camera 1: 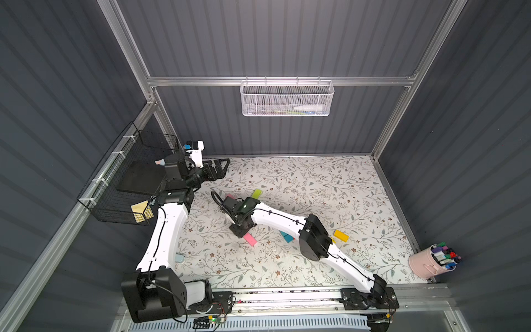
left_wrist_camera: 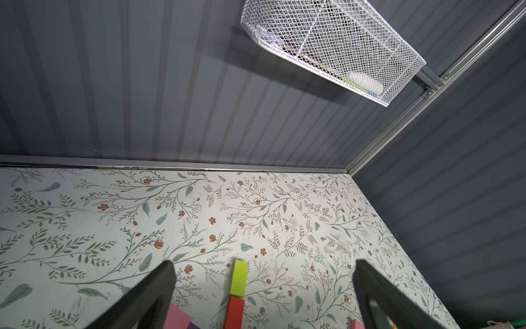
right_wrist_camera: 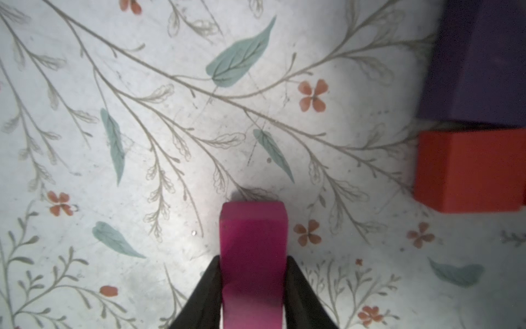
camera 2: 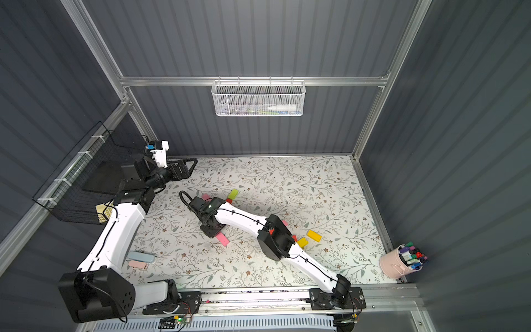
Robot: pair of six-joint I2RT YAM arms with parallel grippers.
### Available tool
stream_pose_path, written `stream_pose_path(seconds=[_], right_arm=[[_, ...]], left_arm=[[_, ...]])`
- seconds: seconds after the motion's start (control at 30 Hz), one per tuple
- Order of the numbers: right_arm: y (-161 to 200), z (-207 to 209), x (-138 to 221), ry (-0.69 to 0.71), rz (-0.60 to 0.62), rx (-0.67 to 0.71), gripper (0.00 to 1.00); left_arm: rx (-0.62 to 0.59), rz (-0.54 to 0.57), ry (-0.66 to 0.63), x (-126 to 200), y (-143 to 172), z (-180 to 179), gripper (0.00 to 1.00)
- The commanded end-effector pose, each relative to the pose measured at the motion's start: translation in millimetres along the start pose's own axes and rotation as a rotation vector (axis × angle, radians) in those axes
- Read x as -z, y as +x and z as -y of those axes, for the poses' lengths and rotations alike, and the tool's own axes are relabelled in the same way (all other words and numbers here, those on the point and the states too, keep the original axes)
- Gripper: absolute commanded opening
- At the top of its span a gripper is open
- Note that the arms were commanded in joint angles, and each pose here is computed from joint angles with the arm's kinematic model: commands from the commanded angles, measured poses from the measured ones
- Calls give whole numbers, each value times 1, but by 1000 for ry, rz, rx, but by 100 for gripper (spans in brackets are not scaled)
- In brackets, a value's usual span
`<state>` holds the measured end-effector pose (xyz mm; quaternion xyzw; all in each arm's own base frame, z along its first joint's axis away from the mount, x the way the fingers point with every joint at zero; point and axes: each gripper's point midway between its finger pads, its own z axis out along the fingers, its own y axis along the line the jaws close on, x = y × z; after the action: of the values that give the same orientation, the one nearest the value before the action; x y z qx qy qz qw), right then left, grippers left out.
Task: Assemble the letter v with building blocks
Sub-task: Assemble the building block at the center of the board.
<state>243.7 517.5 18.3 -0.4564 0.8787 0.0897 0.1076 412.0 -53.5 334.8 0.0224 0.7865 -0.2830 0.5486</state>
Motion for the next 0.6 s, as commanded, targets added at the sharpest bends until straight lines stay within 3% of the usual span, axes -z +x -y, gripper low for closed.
stream_pose_path(seconds=[0.0, 0.27, 0.57], right_arm=[[32, 4, -23, 39, -118, 1, 44], [29, 12, -25, 51, -114, -13, 46], [7, 14, -1, 59, -24, -7, 48]], left_arm=[[-11, -11, -11, 0, 7, -6, 100], [-12, -11, -15, 0, 7, -6, 100], [-12, -15, -16, -1, 9, -8, 99]])
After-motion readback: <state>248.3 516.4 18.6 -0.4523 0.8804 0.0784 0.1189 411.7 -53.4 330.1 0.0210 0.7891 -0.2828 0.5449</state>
